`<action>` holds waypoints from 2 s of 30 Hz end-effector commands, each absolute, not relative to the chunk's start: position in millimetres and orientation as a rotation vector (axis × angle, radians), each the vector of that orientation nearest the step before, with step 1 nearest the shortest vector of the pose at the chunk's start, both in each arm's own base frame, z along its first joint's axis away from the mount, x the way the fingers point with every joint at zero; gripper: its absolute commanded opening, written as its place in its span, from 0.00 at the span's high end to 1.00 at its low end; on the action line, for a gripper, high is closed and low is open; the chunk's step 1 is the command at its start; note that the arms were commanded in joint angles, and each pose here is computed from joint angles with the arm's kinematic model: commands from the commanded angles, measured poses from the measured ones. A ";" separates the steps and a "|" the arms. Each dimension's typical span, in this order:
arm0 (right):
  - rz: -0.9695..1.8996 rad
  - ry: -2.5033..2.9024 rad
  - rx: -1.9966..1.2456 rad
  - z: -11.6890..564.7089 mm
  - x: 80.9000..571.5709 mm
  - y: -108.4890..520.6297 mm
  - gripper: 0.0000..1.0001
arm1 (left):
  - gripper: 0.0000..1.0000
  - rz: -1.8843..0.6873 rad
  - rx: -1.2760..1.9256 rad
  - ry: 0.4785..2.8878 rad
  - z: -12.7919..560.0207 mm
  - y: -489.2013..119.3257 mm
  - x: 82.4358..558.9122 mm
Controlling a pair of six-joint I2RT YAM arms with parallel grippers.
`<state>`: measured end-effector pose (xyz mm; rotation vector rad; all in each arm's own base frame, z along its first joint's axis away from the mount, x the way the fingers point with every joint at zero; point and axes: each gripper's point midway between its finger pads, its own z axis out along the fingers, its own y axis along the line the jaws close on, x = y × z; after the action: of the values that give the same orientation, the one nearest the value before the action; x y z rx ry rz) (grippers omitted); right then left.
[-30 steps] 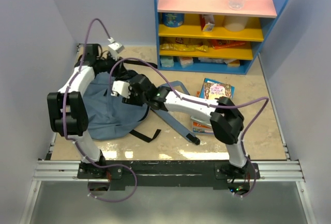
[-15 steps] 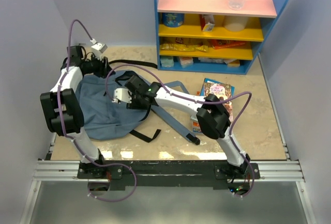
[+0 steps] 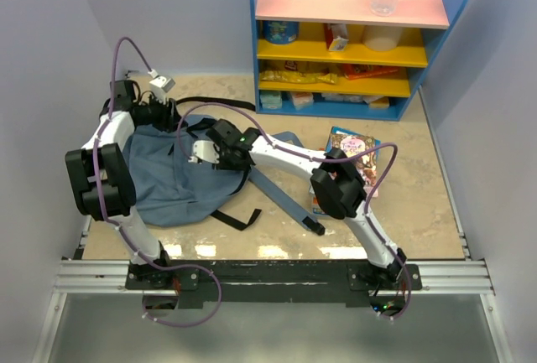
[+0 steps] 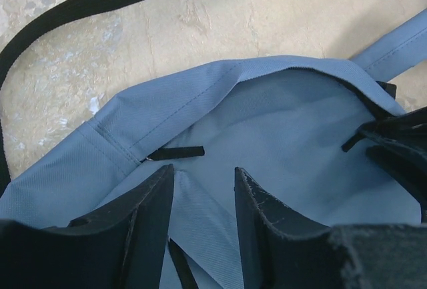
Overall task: Pack the student bag
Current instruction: Unzip the student bag at the center of the board.
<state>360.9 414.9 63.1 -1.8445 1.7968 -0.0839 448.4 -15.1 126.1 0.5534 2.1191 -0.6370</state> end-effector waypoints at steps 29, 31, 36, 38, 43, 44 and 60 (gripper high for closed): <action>0.391 1.662 -1.355 170.5 324.0 413.3 1.00 | 0.55 -0.801 0.876 1.890 160.7 -122.0 427.3; 0.405 1.671 -1.339 168.7 322.6 413.5 1.00 | 0.55 -0.810 0.921 1.861 161.1 -138.1 429.7; 0.434 1.676 -1.298 165.7 320.7 414.2 1.00 | 0.55 -0.814 1.001 1.862 145.3 -151.3 446.2; 0.438 1.678 -1.288 164.8 320.4 413.9 1.00 | 0.55 -0.796 1.033 1.859 138.5 -150.5 453.6; 0.455 1.677 -1.275 166.3 319.2 415.0 1.00 | 0.54 -0.755 1.157 1.852 124.4 -144.6 452.5; 0.455 1.676 -1.274 167.2 318.9 414.6 1.00 | 0.54 -0.751 1.176 1.846 123.7 -143.5 450.7; 0.447 1.687 -1.277 162.9 319.3 411.5 1.00 | 0.45 -0.755 1.318 1.787 138.7 -113.8 430.1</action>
<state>318.6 408.1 138.1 -1.3264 1.7400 0.4048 448.3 -95.2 143.0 1.2125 1.8367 -0.7045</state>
